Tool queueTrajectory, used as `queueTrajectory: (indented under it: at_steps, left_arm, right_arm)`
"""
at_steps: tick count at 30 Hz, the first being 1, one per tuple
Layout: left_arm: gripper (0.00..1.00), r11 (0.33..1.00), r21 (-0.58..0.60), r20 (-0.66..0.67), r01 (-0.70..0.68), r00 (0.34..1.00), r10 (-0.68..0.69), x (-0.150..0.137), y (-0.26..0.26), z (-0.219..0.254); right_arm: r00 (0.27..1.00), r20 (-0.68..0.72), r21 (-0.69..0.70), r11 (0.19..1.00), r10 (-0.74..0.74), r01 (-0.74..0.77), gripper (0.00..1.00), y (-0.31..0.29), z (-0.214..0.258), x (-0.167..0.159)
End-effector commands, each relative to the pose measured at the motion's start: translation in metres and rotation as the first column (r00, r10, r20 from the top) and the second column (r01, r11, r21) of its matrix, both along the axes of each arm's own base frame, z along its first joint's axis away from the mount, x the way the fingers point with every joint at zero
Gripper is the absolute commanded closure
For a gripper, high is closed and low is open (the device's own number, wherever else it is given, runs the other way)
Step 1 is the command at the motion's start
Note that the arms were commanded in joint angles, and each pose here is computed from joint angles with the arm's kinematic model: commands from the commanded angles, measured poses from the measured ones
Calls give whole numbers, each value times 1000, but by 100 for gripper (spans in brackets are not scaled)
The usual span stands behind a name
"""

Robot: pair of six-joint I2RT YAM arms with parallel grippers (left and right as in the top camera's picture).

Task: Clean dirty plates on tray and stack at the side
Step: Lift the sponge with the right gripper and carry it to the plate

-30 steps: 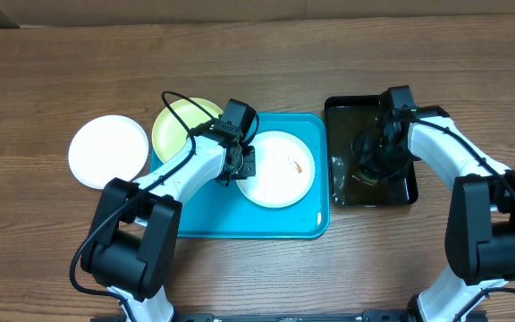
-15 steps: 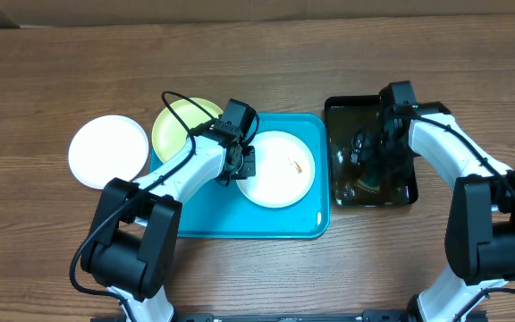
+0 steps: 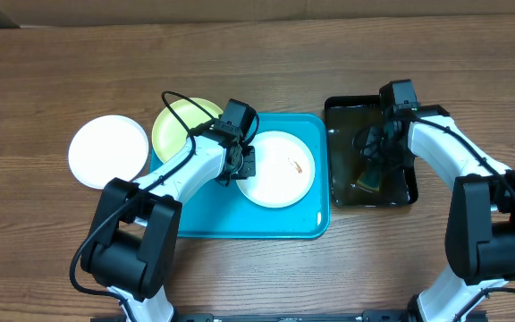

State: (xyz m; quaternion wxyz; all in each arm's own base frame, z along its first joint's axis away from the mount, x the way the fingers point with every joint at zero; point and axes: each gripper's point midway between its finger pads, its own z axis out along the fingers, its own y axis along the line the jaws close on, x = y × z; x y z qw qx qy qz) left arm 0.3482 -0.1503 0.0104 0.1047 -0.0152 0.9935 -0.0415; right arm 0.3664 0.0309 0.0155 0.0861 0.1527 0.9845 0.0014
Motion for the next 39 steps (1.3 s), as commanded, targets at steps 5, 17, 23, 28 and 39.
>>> queueTrajectory:
  at_steps: [5, 17, 23, 28, 39]
  left_arm:
    - [73, 1000, 0, -22, 22, 1000, -22, -6, -3, -8]
    - [70, 1000, -1, -22, 22, 1000, -22, -6, -3, -8]
    - [71, 1000, 0, -22, 22, 1000, -22, -5, -3, -8]
    - [77, 1000, 0, -22, 22, 1000, -22, -5, -3, -8]
    - [93, 1000, 1, -23, 22, 999, -22, -6, -3, -8]
  right_arm:
    - [999, 45, 26, 1000, -7, 6, 51, 2, 15, 13]
    - [990, -127, 91, 994, 68, -57, 0, 13, 38, -19]
    - [986, -168, 80, 997, 1, 13, 0, 10, 12, -37]
    - [987, -159, 97, 995, 2, 13, 0, 13, 2, -39]
    - [986, -165, 99, 995, 7, 9, 96, 13, 2, -41]
